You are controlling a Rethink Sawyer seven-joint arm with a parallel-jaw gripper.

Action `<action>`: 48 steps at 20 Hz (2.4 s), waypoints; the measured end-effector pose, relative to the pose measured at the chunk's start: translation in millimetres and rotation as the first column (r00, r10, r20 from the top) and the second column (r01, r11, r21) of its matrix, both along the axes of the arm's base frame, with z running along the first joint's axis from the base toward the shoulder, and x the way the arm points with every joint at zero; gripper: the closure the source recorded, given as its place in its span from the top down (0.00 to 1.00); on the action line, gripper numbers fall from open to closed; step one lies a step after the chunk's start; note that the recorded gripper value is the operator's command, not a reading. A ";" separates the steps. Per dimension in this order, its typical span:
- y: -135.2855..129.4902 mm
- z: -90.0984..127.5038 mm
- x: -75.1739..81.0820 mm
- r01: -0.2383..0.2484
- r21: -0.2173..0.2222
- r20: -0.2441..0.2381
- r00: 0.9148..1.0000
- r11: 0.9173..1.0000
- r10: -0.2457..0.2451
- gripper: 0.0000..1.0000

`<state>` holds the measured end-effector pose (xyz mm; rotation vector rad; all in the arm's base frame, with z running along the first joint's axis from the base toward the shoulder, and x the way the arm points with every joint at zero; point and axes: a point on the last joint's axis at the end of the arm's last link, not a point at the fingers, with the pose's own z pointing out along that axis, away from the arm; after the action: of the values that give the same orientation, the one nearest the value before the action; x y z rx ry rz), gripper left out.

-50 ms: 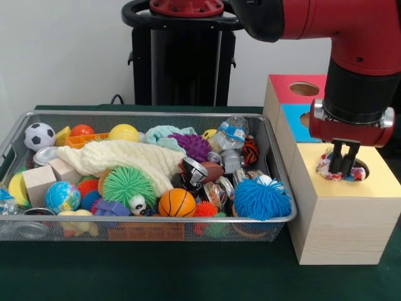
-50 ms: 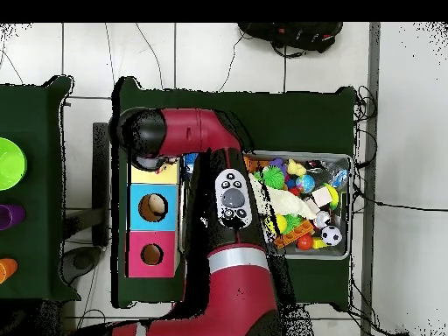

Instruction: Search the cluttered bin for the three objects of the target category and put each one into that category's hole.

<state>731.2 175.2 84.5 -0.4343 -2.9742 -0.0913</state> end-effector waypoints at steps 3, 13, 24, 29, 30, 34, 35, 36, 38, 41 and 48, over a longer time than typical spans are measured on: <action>1.4 0.5 -10.4 0.000 0.003 -0.020 1.000 1.000 0.000 0.00; 5.5 19.3 -38.2 -0.014 -0.009 -0.027 1.000 1.000 0.014 0.00; 13.9 9.4 -30.9 -0.006 0.001 0.120 0.993 1.000 0.006 0.00; 20.6 -4.0 -26.1 0.001 0.013 0.175 0.984 1.000 -0.004 0.00; 21.9 -7.6 -26.0 0.002 0.014 0.182 0.983 1.000 -0.004 0.00; 26.1 -20.0 -27.5 0.001 0.017 0.195 0.981 1.000 -0.004 0.00; 28.2 -27.2 -29.6 -0.001 0.017 0.194 0.981 1.000 -0.002 0.00; 30.2 -35.4 -32.7 -0.004 0.016 0.189 0.982 1.000 0.000 0.00; 32.2 -44.9 -36.1 -0.006 0.013 0.182 0.983 1.000 0.004 0.00; 35.0 -66.1 -41.6 -0.007 0.010 0.171 0.985 1.000 0.005 0.00; 31.6 -60.0 -37.6 -0.001 0.006 0.188 0.982 1.000 0.000 0.00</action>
<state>693.6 206.8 24.5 -0.4482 -3.1584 -0.1492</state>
